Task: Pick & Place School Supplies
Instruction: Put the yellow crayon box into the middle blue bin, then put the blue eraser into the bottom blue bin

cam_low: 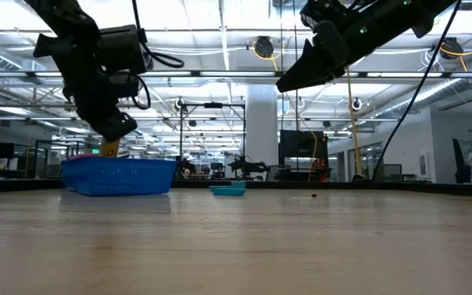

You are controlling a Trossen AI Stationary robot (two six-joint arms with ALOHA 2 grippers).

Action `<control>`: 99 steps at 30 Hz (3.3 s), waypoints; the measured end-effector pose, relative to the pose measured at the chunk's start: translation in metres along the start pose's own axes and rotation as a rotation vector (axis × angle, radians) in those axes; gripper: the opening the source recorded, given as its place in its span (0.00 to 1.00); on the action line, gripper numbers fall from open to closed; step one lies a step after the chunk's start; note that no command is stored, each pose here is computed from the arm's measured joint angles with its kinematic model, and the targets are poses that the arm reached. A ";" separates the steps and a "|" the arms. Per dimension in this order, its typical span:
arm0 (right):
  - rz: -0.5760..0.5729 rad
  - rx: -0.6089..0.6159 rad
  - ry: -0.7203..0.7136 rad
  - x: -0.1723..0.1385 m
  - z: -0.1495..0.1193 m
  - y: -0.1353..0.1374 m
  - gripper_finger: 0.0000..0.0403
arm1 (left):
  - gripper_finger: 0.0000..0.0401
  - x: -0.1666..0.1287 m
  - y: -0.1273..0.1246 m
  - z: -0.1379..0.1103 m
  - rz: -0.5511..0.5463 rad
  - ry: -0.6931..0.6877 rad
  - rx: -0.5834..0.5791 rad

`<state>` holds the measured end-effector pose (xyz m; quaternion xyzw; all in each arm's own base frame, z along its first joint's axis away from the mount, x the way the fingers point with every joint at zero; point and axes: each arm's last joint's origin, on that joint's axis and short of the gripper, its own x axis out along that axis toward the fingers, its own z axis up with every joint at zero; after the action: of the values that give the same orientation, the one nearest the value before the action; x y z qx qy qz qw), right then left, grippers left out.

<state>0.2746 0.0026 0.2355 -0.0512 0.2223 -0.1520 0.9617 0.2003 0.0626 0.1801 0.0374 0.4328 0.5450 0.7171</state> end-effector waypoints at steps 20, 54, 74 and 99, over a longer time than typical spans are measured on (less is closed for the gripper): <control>0.001 0.008 0.000 0.000 0.000 0.000 0.41 | 0.48 0.019 0.013 0.002 -0.008 0.110 -0.167; -0.037 0.119 0.012 0.007 -0.028 -0.009 0.43 | 0.53 -0.071 0.038 0.067 -0.613 -0.488 -0.322; 0.183 0.091 0.241 0.123 -0.052 -0.033 0.45 | 0.53 -0.076 0.021 0.045 -0.741 -0.623 -0.425; 0.121 0.118 0.342 0.160 -0.078 -0.029 0.32 | 0.53 -0.075 0.020 0.043 -0.740 -0.600 -0.427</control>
<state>0.3692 -0.0778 0.1045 0.0453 0.3760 -0.1130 0.9186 0.2113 0.0279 0.2609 -0.1105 0.0718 0.2967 0.9458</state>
